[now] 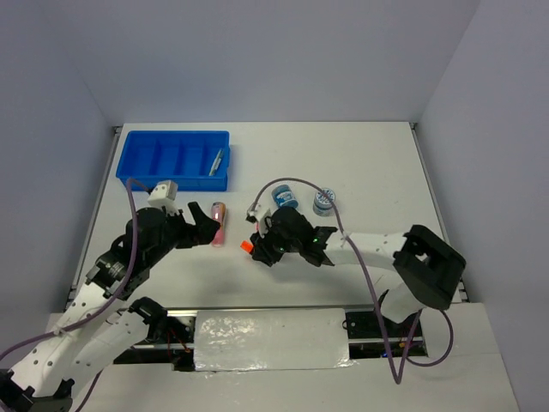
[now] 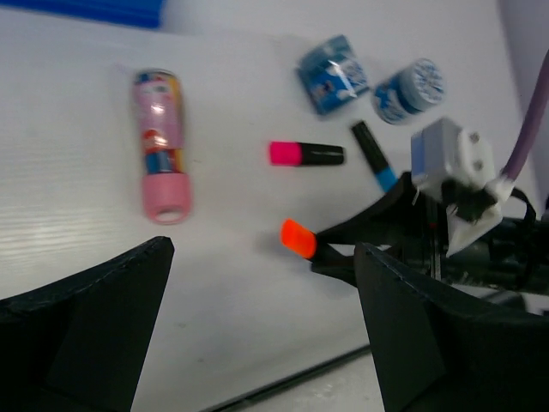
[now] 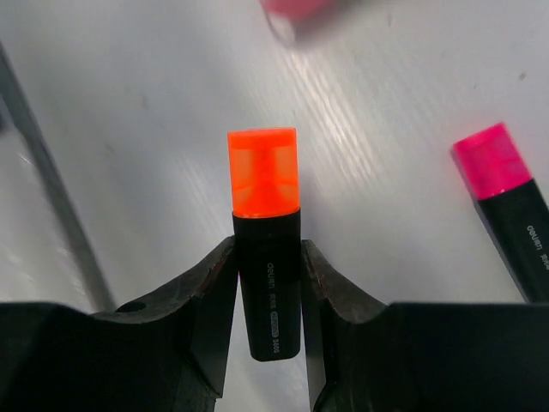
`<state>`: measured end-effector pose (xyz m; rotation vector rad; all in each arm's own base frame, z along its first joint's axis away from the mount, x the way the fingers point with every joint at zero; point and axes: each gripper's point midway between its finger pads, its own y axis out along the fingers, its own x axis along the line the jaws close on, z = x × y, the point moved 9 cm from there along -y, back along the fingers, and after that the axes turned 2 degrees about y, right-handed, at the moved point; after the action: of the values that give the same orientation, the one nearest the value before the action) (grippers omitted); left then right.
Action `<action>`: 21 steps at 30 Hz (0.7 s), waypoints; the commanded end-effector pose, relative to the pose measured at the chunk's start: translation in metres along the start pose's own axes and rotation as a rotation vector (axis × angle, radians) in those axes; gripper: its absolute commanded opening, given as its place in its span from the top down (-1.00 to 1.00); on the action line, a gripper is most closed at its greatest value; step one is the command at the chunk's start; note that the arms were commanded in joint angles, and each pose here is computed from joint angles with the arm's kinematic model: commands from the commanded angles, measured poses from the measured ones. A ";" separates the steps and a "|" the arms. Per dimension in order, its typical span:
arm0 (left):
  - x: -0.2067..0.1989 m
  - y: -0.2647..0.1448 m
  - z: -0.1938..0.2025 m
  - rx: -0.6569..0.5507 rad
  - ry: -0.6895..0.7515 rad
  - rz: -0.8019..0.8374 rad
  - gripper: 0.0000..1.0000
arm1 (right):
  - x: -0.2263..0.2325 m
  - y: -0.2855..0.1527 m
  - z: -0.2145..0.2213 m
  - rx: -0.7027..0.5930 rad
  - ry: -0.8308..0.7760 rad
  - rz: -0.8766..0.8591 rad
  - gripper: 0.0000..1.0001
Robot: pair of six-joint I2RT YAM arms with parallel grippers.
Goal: Sort the stationery into containers
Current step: Pick up the pen from the center of the board.
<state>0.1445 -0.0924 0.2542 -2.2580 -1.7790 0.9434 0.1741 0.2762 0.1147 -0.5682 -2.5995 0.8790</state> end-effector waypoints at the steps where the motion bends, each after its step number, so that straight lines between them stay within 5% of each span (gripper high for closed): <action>1: -0.040 0.000 -0.011 -0.054 -0.157 0.372 -0.99 | 0.022 -0.022 -0.050 -0.334 0.248 -0.056 1.00; 6: -0.047 0.019 -0.003 -0.007 -0.259 0.427 -0.96 | 0.035 -0.055 -0.065 -0.491 0.393 0.016 1.00; 13: -0.065 0.036 -0.002 0.026 -0.284 0.527 -0.85 | 0.041 -0.084 -0.078 -0.587 0.392 0.052 1.00; 19: -0.075 0.044 -0.004 0.042 -0.276 0.546 -0.41 | 0.051 -0.092 -0.089 -0.605 0.357 0.011 1.00; 21: -0.077 0.047 -0.003 0.048 -0.270 0.550 -0.09 | 0.052 -0.093 -0.092 -0.608 0.350 0.006 1.00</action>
<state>0.1723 -0.1682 0.2445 -2.6177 -1.2615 1.4576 0.1456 0.2737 0.2264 -0.8188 -2.4684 0.0629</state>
